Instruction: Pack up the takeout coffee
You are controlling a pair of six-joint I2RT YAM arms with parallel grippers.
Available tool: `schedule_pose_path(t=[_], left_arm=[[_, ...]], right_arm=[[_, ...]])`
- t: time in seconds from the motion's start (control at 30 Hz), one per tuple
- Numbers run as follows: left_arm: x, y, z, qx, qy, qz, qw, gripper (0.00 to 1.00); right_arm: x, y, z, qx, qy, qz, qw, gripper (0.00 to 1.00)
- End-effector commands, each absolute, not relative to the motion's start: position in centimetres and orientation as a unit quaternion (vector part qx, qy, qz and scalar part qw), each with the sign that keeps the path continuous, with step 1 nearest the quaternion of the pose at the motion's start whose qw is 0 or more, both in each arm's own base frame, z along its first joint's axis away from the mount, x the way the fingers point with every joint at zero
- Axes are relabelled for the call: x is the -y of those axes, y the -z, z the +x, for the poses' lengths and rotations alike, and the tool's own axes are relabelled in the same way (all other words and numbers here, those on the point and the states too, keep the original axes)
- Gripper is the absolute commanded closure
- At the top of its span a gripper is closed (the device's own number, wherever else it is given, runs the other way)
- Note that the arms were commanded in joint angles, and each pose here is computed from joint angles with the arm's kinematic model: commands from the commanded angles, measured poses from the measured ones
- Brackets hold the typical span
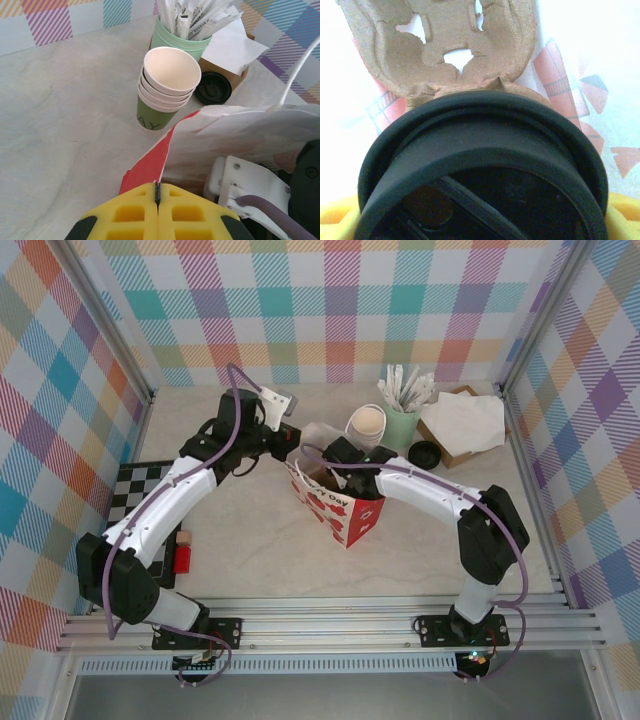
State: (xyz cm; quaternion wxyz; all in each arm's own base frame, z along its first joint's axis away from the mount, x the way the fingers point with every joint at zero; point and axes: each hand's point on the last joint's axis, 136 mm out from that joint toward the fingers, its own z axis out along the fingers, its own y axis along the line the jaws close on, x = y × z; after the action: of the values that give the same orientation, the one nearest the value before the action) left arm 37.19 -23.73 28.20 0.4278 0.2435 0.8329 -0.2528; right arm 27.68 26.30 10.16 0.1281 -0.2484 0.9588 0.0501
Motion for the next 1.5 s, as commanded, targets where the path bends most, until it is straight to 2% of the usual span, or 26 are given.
schedule_pose_path(t=[0.0, 0.33, 0.93, 1.47], left_arm=[[23.7, -30.2, 37.1, -0.823, 0.244, 0.246, 0.45, 1.0], [24.1, -29.9, 37.4, -0.823, 0.251, 0.249, 0.444, 1.0], [23.9, -30.0, 37.6, -0.824, 0.241, 0.251, 0.448, 1.0], [23.7, -29.9, 37.6, -0.826, 0.235, 0.25, 0.447, 1.0]], right_arm=[[-26.2, -10.1, 27.3, -0.962, -0.061, -0.237, 0.125, 0.21], [-26.0, -10.9, 27.0, -0.963, -0.065, -0.227, 0.128, 0.16], [-26.2, -11.8, 26.9, -0.963, -0.077, -0.222, 0.133, 0.0], [-26.1, -12.0, 26.9, -0.962, -0.076, -0.223, 0.135, 0.0]])
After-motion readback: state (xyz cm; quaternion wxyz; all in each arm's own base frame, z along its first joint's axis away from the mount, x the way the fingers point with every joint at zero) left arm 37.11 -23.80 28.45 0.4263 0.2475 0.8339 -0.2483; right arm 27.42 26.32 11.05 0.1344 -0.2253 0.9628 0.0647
